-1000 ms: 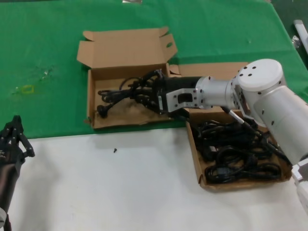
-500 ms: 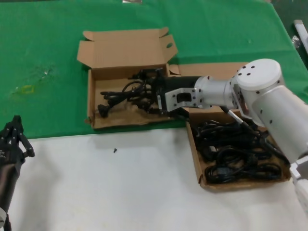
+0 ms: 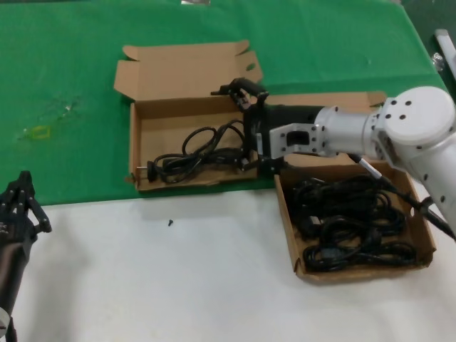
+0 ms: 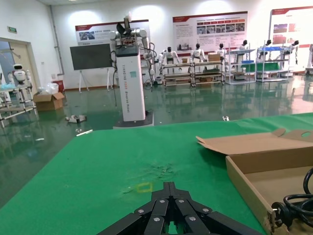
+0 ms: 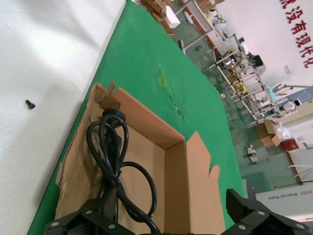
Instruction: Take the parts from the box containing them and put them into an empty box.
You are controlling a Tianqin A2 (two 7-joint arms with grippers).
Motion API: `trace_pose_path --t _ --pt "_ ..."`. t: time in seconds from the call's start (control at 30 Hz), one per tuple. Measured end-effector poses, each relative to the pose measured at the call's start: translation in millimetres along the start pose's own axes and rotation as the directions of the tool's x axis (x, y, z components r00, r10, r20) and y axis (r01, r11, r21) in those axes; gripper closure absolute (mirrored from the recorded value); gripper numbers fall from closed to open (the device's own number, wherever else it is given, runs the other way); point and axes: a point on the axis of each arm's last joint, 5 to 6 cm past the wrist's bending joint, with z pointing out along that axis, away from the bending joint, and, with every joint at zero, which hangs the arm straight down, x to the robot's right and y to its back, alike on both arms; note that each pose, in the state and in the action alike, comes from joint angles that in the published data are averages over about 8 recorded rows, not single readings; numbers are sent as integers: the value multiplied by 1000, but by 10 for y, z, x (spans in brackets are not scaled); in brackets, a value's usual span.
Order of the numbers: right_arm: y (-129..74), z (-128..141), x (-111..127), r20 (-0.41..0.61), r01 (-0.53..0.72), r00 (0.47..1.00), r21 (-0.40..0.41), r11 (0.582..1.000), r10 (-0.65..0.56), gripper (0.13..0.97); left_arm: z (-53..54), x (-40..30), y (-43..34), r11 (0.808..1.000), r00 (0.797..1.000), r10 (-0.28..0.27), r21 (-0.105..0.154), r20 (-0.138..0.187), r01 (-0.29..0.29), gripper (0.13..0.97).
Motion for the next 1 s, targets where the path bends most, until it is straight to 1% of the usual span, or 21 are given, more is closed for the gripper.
trace_pose_path --t 0.07,0.1,0.37,0.53,0.67,0.9,1.0 --pt "-8 -62 8 -7 -2 1000 1 1000 2 379 0 0 0 1000 1000 0 0 0 0 955" --pt "-12 -94 10 -11 -3 1000 1 1000 3 379 0 0 0 1000 1000 0 0 0 0 955" --pt "-40 -339 3 -39 -14 999 3 1000 14 226 0 0 0 1000 1000 0 0 0 0 955" --pt "-60 -477 -28 -52 -20 998 5 1000 20 185 0 0 0 1000 1000 0 0 0 0 954" --pt "-69 -519 -40 -55 -22 998 6 1000 22 144 0 0 0 1000 1000 0 0 0 0 953" --pt "-78 -524 -68 -65 -38 997 6 999 38 139 0 0 0 1000 1000 0 0 0 0 952" --pt "-90 -524 -113 -80 -65 995 6 998 66 133 0 0 0 1000 1000 0 0 0 0 931"
